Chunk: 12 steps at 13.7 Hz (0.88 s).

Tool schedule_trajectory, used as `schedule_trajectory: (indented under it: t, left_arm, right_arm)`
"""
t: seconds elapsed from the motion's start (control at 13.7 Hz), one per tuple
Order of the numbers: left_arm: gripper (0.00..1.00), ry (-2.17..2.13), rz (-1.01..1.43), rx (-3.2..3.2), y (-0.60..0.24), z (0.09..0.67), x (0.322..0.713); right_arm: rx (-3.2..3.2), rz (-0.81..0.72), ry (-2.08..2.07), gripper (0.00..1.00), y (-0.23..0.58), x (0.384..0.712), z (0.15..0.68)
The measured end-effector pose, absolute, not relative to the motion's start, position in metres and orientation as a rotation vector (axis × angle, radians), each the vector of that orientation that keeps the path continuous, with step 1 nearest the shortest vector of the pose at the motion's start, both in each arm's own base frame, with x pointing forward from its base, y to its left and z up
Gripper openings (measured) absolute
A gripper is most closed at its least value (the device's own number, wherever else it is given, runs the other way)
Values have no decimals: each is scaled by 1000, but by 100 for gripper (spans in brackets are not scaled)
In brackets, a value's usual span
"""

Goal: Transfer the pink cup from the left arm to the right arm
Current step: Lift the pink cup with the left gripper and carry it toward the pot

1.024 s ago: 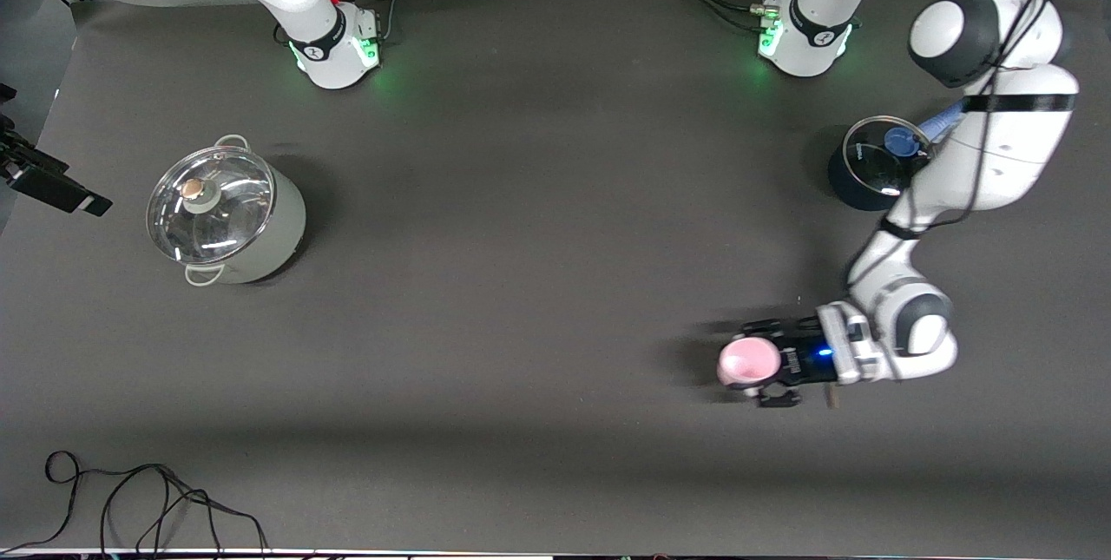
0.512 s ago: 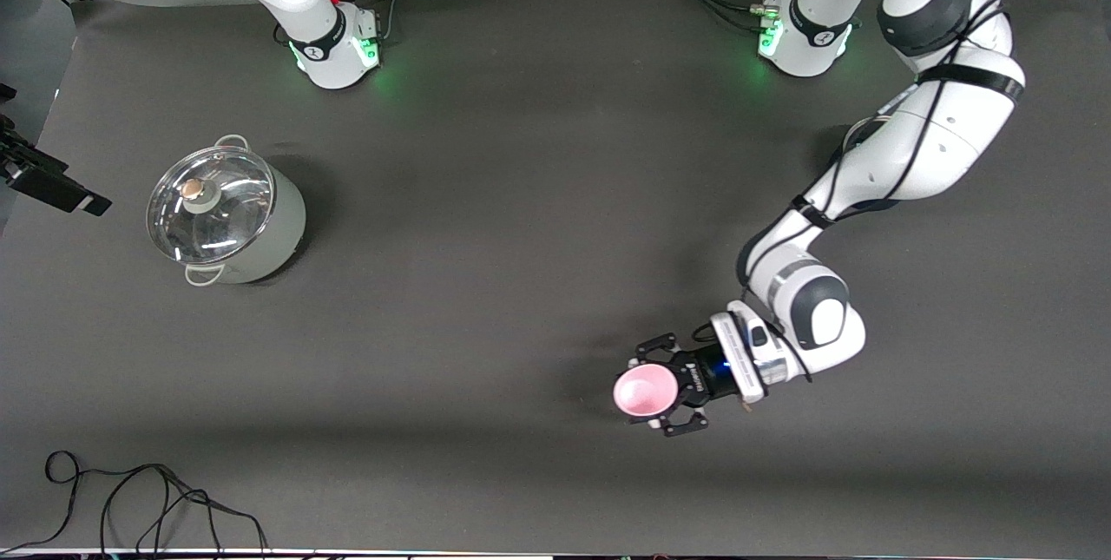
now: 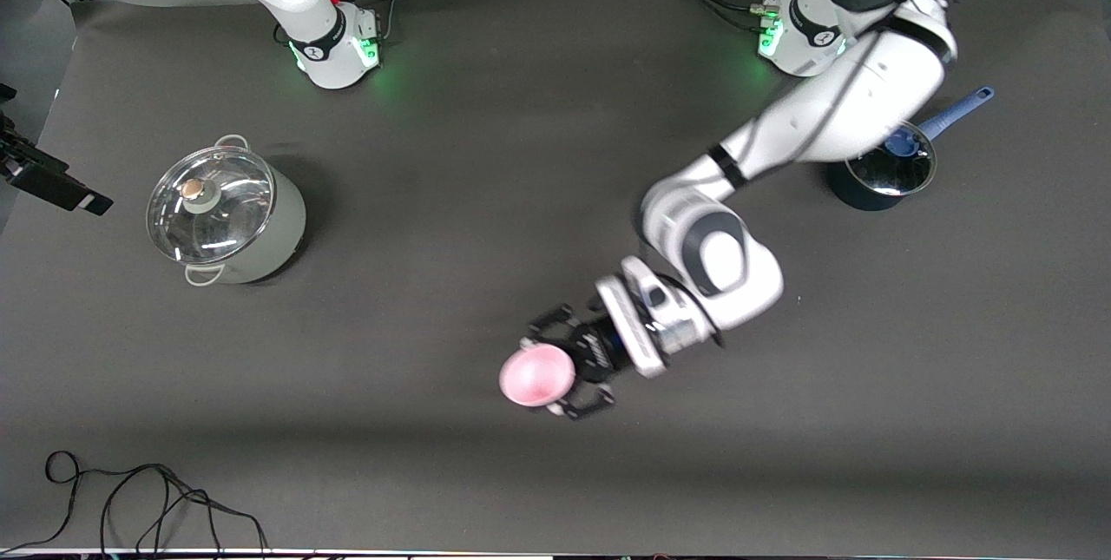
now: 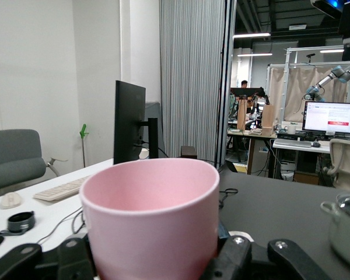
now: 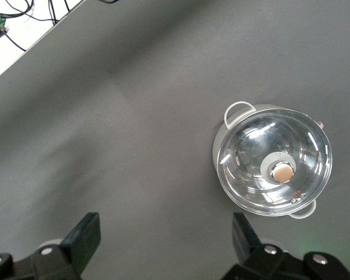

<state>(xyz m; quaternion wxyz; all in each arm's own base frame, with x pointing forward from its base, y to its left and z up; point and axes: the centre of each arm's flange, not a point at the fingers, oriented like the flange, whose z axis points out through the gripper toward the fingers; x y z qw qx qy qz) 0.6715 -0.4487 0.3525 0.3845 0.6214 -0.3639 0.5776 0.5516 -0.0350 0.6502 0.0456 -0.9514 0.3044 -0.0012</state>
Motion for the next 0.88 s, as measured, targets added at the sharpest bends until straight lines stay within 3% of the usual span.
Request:
schedule_trajectory:
  t: [0.44,0.88]
  left_arm:
    - [65,-873,1443,1708,-542,409,592]
    - [65,-842,1460,1739,-577,456,542]
  right_arm:
    - [-2884,-56,884,100,8,559,671]
    - [-2856,-81,927,100,62,576,682]
